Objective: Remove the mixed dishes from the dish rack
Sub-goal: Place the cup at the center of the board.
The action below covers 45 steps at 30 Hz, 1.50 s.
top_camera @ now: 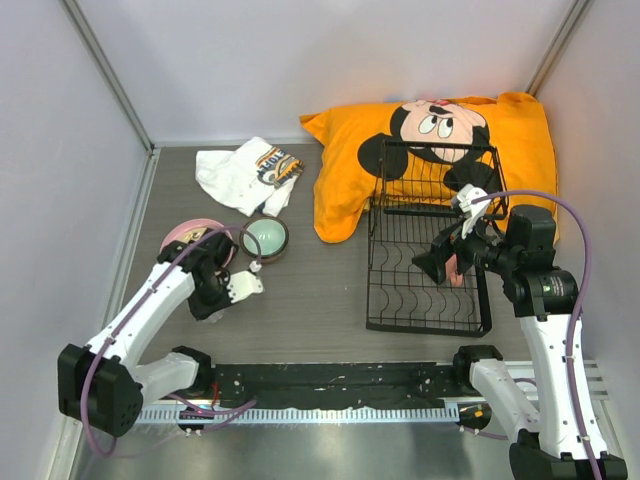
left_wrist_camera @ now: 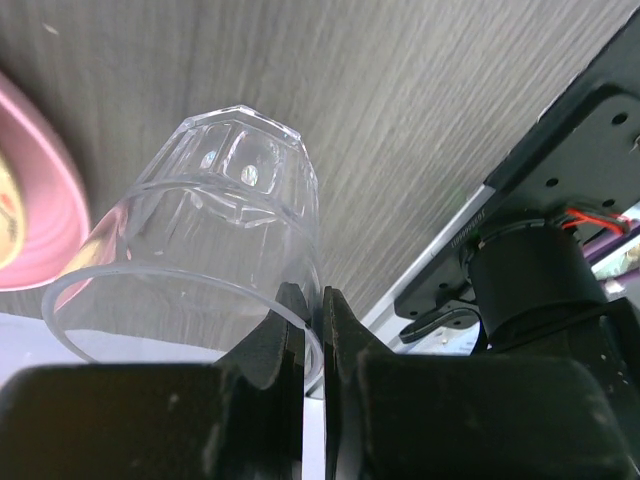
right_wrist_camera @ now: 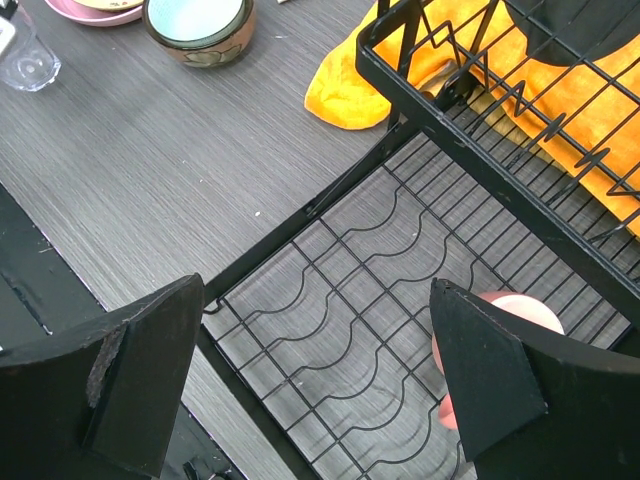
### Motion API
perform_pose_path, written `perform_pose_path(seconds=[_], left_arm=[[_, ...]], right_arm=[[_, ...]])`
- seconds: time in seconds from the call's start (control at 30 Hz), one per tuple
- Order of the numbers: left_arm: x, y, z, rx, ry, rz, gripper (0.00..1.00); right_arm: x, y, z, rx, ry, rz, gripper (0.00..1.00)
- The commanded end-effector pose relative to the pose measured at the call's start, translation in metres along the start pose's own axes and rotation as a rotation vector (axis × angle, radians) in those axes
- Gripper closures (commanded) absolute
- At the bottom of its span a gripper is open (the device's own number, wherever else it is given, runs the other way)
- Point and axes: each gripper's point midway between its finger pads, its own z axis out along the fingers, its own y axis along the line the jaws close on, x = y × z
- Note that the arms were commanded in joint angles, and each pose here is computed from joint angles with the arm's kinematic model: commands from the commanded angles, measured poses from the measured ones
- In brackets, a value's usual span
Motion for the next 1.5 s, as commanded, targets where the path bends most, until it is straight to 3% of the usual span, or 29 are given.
perform_pose_path(seconds=[0.0,0.33,0.67,0.77,1.0,1.07,1.27,1.47], left_arm=[[0.012,0.006,0.007,-0.042,0.048,0.028,1.00],[0.007,0.014,0.022,-0.046,0.048,0.025,0.99],[0.004,0.016,0.030,-0.023,0.058,0.009,0.79],[0.003,0.015,0.028,-0.025,0.056,0.008,0.69],[-0.006,0.020,0.007,-0.066,-0.010,0.007,0.13],[-0.010,0.020,-0.001,-0.088,-0.049,0.012,0.02],[-0.025,0.021,-0.031,-0.138,-0.173,0.015,0.00],[-0.040,0.023,-0.056,-0.156,-0.255,-0.002,0.00]], right_arm=[[-0.013,-0.003,-0.003,0.022,-0.043,-0.024,0.00],[0.001,-0.012,-0.007,0.075,0.029,-0.033,0.00],[0.039,-0.040,-0.013,0.221,0.168,-0.090,0.00],[0.051,-0.047,-0.016,0.258,0.220,-0.105,0.00],[0.084,-0.070,-0.021,0.351,0.372,-0.111,0.03],[0.090,-0.075,-0.021,0.364,0.404,-0.111,0.03],[0.121,-0.085,-0.021,0.381,0.530,-0.101,0.04],[0.148,-0.094,-0.015,0.393,0.615,-0.090,0.13]])
